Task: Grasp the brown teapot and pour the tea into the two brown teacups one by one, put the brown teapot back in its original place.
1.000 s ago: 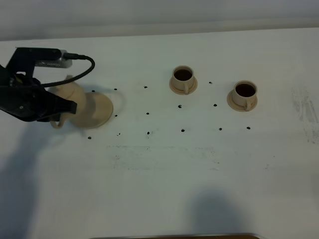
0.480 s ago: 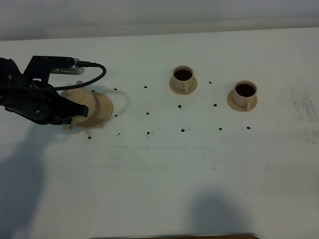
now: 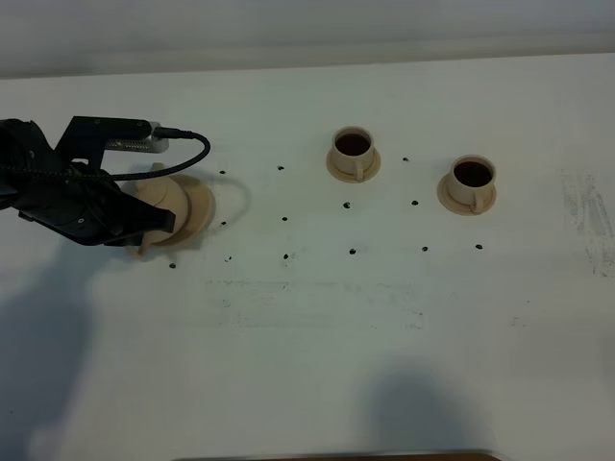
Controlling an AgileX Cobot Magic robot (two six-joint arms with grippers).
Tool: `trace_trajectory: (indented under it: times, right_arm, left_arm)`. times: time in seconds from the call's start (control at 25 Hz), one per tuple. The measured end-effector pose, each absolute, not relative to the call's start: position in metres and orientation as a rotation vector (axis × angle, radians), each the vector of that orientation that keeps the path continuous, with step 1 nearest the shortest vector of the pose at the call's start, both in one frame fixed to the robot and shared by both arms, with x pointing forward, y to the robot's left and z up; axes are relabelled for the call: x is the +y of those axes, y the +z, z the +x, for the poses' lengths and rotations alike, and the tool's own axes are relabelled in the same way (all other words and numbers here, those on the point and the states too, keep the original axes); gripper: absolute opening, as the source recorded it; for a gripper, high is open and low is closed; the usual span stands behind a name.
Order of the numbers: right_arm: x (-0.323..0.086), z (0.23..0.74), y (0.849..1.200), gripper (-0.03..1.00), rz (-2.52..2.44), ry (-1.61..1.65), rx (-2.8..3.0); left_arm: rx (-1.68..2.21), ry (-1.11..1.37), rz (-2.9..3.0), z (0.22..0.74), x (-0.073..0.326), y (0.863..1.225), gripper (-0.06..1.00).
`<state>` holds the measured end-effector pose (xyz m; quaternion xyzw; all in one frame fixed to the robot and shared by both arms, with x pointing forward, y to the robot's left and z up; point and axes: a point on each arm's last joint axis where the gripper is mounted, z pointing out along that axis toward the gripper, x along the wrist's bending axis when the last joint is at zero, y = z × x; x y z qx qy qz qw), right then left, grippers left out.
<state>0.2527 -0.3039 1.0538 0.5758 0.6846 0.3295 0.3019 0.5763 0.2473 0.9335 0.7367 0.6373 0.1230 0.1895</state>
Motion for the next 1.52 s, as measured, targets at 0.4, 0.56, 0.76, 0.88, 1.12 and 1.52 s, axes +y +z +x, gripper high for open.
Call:
trace_trajectory:
  times: [0.4, 0.56, 0.76, 0.88, 1.12, 1.52]
  right_arm:
    - [-0.3039, 0.2527, 1.0538, 0.24, 1.527, 0.874, 1.816]
    - [-0.3039, 0.2527, 1.0538, 0.24, 1.527, 0.874, 1.816]
    - [-0.3039, 0.2527, 1.0538, 0.24, 1.527, 0.874, 1.816]
    - [-0.3039, 0.2527, 1.0538, 0.24, 1.527, 0.874, 1.816]
    - [-0.3039, 0.2527, 1.0538, 0.24, 1.527, 0.874, 1.816]
    - [-0.3039, 0.2527, 1.0538, 0.24, 1.527, 0.874, 1.816]
  left_arm:
    - [1.761, 0.354, 2.08, 0.5809, 0.2399, 0.9346, 0.16]
    - [1.759, 0.355, 2.081, 0.5811, 0.2399, 0.9349, 0.16]
    - [1.76, 0.351, 2.082, 0.5809, 0.2398, 0.9348, 0.16]
    - [1.76, 0.351, 2.082, 0.581, 0.2398, 0.9349, 0.16]
    - [1.764, 0.343, 2.088, 0.5804, 0.2398, 0.9347, 0.16]
    - [1.758, 0.321, 2.086, 0.5835, 0.2378, 0.9399, 0.45]
